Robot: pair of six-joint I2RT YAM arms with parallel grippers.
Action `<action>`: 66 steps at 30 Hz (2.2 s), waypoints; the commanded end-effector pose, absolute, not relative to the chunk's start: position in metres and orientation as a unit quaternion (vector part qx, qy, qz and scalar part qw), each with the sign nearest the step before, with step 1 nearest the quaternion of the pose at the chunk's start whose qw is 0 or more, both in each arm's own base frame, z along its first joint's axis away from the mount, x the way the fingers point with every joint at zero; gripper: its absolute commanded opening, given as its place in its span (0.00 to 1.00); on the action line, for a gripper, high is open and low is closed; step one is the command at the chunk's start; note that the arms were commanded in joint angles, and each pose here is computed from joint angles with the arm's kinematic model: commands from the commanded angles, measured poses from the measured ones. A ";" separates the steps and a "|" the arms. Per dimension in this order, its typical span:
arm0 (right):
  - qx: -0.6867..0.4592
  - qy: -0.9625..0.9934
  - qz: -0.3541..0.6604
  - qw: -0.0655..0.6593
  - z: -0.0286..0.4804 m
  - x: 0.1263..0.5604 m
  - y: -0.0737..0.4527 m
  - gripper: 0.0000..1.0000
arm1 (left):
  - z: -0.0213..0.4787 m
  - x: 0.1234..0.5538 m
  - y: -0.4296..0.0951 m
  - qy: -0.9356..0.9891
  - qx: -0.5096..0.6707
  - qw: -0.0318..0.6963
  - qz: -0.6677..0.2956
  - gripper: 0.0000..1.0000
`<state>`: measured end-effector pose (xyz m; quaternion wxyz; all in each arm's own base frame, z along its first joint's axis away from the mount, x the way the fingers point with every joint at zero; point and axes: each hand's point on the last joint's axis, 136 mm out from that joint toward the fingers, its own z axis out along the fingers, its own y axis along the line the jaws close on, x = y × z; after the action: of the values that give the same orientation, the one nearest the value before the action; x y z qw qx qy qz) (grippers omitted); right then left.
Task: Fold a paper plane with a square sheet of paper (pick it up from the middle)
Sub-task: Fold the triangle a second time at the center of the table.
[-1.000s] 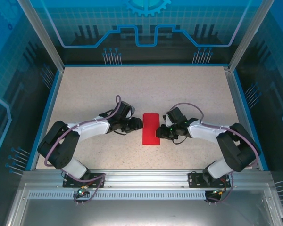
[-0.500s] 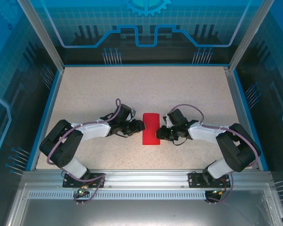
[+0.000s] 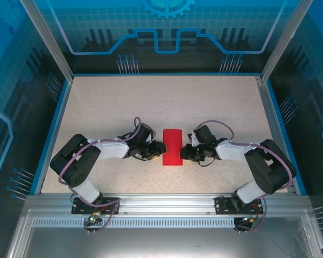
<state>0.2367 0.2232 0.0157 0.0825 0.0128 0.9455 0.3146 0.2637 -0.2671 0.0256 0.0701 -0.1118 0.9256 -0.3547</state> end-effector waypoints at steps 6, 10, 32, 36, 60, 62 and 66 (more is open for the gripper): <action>0.011 0.942 0.328 0.076 0.013 0.239 0.222 0.25 | 0.016 0.248 -0.279 0.927 -0.102 0.040 -0.360 0.45; 0.013 0.941 0.331 0.073 0.012 0.237 0.219 0.25 | 0.016 0.247 -0.281 0.924 -0.104 0.038 -0.365 0.45; 0.006 0.928 0.366 0.067 0.015 0.235 0.226 0.24 | 0.029 0.249 -0.294 0.916 -0.091 0.044 -0.387 0.43; 0.006 0.927 0.370 0.067 0.016 0.235 0.226 0.24 | 0.035 0.253 -0.299 0.910 -0.093 0.052 -0.402 0.42; 0.024 0.926 0.362 0.104 0.037 0.242 0.207 0.29 | 0.062 0.273 -0.307 0.905 -0.073 0.072 -0.412 0.00; 0.030 0.933 0.339 0.119 0.042 0.242 0.197 0.30 | 0.075 0.276 -0.301 0.908 -0.065 0.083 -0.406 0.00; 0.036 0.939 0.307 0.151 0.058 0.242 0.181 0.32 | 0.112 0.280 -0.283 0.915 -0.035 0.117 -0.385 0.00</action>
<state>0.2435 0.2007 0.0547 0.1374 0.0207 0.9271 0.3481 0.2759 -0.2942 0.0754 0.0833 -0.0729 0.9114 -0.3963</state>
